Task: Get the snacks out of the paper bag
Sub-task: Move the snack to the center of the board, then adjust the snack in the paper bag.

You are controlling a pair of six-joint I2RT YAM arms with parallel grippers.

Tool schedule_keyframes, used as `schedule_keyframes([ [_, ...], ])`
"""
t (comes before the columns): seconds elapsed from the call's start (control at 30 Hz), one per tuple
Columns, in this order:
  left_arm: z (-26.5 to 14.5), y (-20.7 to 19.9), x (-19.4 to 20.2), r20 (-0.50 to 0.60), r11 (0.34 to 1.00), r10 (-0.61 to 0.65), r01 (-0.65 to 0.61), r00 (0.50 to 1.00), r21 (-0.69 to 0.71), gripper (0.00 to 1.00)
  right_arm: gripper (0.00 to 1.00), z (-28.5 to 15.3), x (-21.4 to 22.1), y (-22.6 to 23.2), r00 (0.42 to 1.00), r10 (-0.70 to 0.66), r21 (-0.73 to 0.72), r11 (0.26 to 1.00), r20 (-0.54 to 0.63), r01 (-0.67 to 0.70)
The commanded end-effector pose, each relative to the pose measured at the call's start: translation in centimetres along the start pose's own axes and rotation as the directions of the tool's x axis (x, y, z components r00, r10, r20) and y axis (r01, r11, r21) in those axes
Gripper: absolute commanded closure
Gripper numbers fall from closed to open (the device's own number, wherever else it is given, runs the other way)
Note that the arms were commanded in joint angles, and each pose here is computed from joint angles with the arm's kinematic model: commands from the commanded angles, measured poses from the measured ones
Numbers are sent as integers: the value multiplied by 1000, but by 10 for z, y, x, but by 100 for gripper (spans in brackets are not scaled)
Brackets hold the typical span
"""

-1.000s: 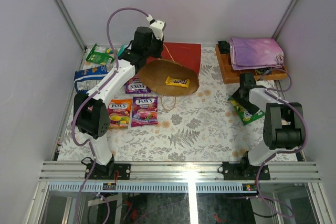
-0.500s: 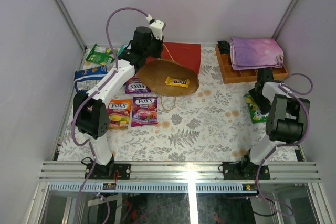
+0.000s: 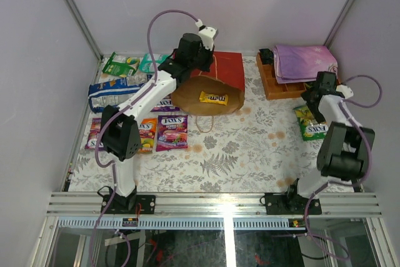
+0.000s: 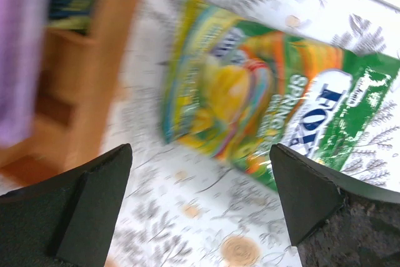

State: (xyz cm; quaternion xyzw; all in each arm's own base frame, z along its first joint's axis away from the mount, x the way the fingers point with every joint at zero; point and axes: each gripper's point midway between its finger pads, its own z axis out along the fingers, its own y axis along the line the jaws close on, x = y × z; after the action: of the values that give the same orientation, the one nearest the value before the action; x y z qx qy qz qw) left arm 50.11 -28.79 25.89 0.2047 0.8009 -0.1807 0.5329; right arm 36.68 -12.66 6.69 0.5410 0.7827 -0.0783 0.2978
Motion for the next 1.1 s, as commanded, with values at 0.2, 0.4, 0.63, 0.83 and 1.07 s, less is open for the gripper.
schedule_keyframes([
  [0.2, 16, -30, -35, 66, 999, -29, 26, 997, 39, 100, 1, -161, 44, 84, 980, -103, -514, 839, 171, 178],
  [0.4, 23, -31, -18, 22, 999, -38, 38, 999, 21, 100, 11, -194, 150, 89, 973, -196, -786, 581, 119, 213],
  [0.63, 27, -40, -6, 2, 998, -50, 50, 999, 29, 100, 22, -192, 171, 120, 992, -126, -872, 484, 19, 78],
  [0.83, 26, -40, -4, -2, 998, -49, 49, 999, 27, 100, 33, -191, 178, 171, 994, -95, -898, 440, -60, -12],
  [1.07, 20, -36, -4, -1, 1000, -27, 27, 1000, 6, 100, 38, -154, 183, 197, 989, -33, -859, 500, -144, -108],
])
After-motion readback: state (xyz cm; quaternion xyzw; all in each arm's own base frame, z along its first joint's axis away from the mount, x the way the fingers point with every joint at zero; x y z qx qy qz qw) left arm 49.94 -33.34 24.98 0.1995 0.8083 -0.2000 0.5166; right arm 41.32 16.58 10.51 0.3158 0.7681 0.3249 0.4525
